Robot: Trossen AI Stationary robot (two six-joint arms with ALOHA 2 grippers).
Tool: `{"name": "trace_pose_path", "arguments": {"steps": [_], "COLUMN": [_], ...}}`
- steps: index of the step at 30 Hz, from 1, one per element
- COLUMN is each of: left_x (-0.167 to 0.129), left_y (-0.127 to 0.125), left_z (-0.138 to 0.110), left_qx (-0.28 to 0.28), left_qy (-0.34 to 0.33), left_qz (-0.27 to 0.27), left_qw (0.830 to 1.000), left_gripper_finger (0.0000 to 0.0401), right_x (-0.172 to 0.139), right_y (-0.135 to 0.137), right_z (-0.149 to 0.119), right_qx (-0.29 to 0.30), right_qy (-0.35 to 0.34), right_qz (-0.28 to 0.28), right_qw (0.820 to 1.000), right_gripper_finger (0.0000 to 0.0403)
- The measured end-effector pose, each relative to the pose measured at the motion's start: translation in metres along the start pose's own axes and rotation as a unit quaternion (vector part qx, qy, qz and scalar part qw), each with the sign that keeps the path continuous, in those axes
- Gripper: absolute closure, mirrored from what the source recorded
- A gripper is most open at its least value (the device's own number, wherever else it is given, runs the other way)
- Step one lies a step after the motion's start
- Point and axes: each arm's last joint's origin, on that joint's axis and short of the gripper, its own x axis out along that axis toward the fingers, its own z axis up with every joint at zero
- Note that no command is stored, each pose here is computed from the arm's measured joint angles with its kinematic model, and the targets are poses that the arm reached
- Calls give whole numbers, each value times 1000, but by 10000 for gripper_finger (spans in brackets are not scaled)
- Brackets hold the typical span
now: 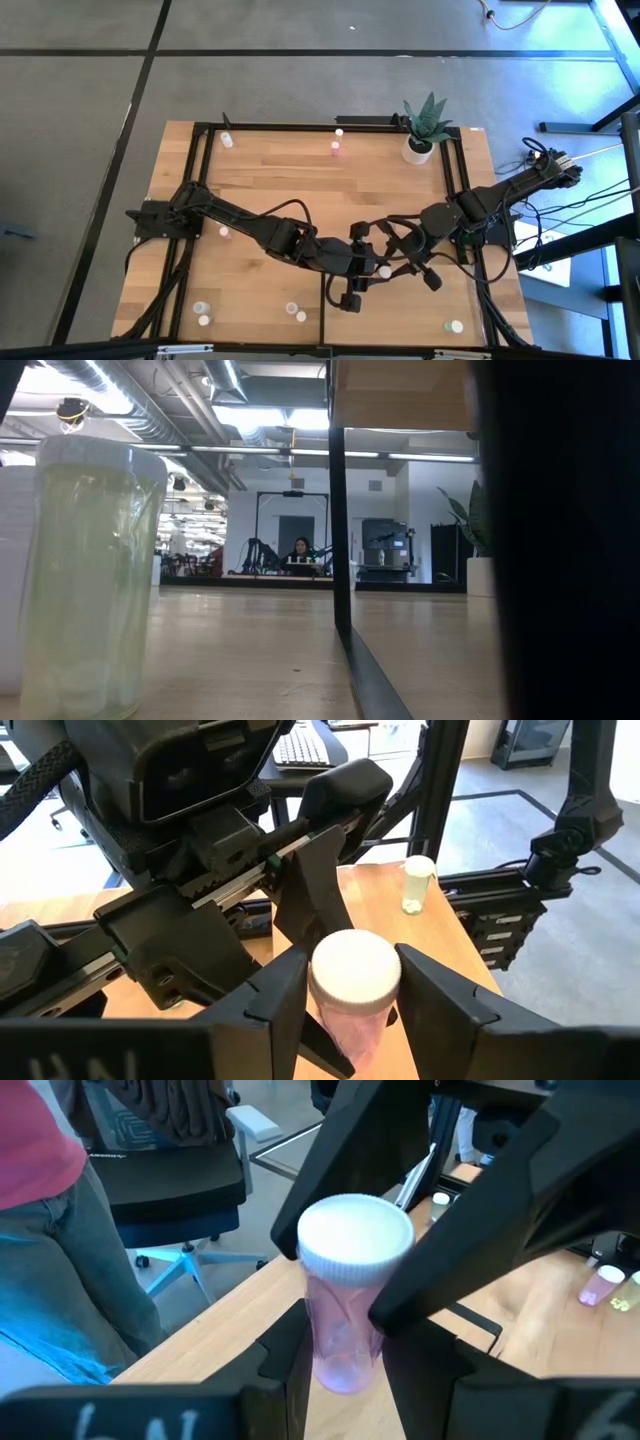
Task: Pick and place medicine bottles onto shelf by color
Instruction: Put the bottom right pink pill bottle on the shelf
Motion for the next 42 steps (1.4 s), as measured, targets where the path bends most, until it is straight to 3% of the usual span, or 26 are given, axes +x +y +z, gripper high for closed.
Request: {"name": "trace_pose_path", "arguments": {"steps": [11, 27, 37, 42], "left_x": [0, -1, -2, -4], "left_y": [0, -3, -7, -14], "left_z": [0, 0, -2, -2], "left_qx": [0, 0, 1, 4], "left_qy": [1, 1, 6, 5], "left_qz": [1, 1, -3, -2], "left_qw": [1000, 1000, 1000, 1000], "left_gripper_finger": [301, 306, 306, 306], "right_x": [0, 0, 0, 0], "right_y": [0, 0, -1, 0], "right_z": [0, 0, 0, -1], "right_qx": [1, 1, 2, 3], "right_qy": [0, 0, 2, 3], "right_qz": [0, 1, -13, 2], "right_qw": [1000, 1000, 1000, 1000], "right_gripper_finger": [292, 289, 221, 210]}}
